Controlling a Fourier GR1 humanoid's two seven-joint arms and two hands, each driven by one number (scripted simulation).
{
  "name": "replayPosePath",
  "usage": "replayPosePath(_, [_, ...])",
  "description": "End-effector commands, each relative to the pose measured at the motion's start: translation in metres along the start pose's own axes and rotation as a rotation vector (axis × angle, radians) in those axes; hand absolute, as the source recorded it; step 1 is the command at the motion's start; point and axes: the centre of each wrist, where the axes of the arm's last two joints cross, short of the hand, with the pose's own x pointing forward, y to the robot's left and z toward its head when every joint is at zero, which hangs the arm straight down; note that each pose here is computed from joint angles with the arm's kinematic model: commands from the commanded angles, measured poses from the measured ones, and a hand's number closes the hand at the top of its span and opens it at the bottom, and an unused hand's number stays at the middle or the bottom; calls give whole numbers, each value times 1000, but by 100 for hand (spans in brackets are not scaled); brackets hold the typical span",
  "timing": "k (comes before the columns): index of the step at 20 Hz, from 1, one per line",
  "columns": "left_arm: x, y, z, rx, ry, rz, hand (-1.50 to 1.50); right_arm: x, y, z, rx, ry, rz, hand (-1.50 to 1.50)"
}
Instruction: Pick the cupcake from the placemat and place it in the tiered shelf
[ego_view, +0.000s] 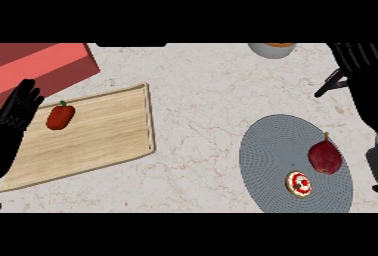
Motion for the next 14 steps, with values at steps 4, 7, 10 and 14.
replayPosePath(4, [-61, -17, 24, 70, 318, 118, 0, -3, -88, 40, -7, -27, 114, 150])
replayPosePath(7, [-79, -27, 38, 59, 447, 194, 0, -17, -128, 62, -58, 273, 603, 150])
replayPosePath(10, [-82, -53, 26, 26, 507, 247, 0, -79, -146, 110, -133, 402, 320, 150])
replayPosePath(14, [-93, -54, 37, 34, 533, 256, 0, -91, -157, 137, -23, 327, 252, -150])
